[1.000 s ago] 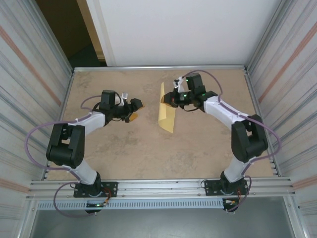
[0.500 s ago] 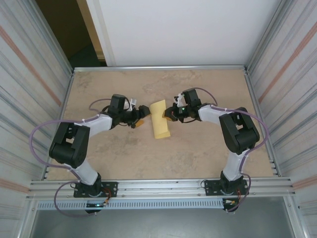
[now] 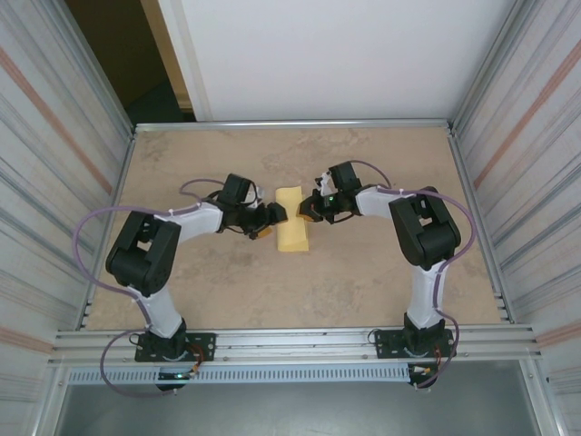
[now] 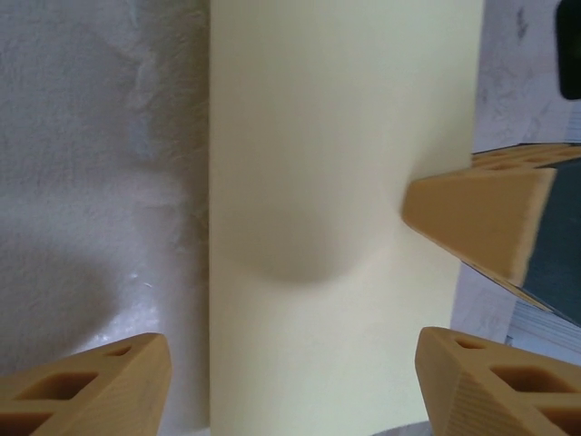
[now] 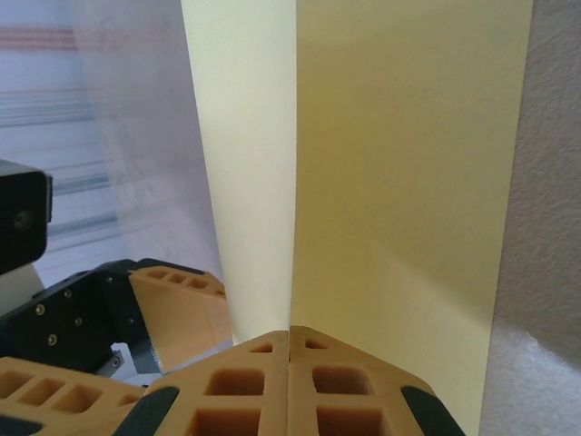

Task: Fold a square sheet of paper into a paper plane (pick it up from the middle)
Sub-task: First fold in half a square sheet of paper at the center of the table.

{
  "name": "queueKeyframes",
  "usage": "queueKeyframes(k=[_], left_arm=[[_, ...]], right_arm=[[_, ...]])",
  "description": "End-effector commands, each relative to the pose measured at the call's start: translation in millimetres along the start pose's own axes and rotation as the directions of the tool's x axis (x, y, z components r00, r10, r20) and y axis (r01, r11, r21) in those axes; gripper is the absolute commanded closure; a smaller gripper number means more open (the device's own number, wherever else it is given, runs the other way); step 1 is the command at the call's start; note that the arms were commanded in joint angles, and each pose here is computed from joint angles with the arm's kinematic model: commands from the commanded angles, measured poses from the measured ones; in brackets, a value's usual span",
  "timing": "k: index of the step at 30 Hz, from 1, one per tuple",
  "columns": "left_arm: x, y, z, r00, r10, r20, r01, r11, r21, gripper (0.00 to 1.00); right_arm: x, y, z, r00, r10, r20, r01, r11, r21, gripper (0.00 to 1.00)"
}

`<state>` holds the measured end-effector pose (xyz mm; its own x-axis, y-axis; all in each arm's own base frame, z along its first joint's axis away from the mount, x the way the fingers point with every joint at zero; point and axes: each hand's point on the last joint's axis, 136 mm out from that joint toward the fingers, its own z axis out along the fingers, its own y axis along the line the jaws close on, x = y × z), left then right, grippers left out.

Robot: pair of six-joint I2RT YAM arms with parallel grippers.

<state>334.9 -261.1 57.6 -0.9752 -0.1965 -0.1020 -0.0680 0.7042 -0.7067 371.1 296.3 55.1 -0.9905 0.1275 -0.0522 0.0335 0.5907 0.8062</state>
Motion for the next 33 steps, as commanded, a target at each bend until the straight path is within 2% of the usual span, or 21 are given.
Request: queueKeyframes(k=[1, 17, 19, 23, 25, 29, 33], left_arm=[[-3.4, -3.0, 4.5, 0.999, 0.037, -0.008, -0.038, 0.999, -0.037, 0.30], [-16.1, 11.1, 25.5, 0.996, 0.077, -0.035, -0.082, 0.976, -0.202, 0.48], [-14.1, 17.5, 27.5, 0.996, 0.073, -0.045, -0.082, 0.969, -0.232, 0.51], [-8.9, 36.9, 28.8, 0.997, 0.052, -0.061, -0.069, 0.946, -0.316, 0.58], [-6.9, 44.4, 29.9, 0.997, 0.044, -0.066, -0.064, 0.938, -0.341, 0.60], [-1.3, 55.2, 35.4, 0.995, 0.026, -0.091, -0.058, 0.926, -0.372, 0.60], [5.7, 65.0, 40.9, 0.992, 0.020, -0.128, -0.072, 0.908, -0.412, 0.59]], right_arm=[[3.4, 0.9, 6.2, 0.999, -0.025, -0.032, 0.025, 1.000, 0.004, 1.00], [3.7, -7.0, 7.7, 1.000, 0.002, -0.031, -0.002, 1.000, 0.013, 0.97], [3.7, -7.5, 7.3, 1.000, 0.007, -0.030, -0.007, 1.000, 0.016, 0.91], [-3.0, -13.6, -8.1, 0.999, 0.012, 0.033, -0.015, 0.995, 0.096, 0.69], [-8.9, -12.3, -22.0, 0.997, 0.006, 0.082, -0.016, 0.992, 0.122, 0.62], [-16.3, -15.2, -49.4, 0.985, -0.005, 0.171, -0.025, 0.985, 0.169, 0.59], [-16.9, -22.4, -65.7, 0.977, 0.009, 0.214, -0.052, 0.979, 0.197, 0.59]])
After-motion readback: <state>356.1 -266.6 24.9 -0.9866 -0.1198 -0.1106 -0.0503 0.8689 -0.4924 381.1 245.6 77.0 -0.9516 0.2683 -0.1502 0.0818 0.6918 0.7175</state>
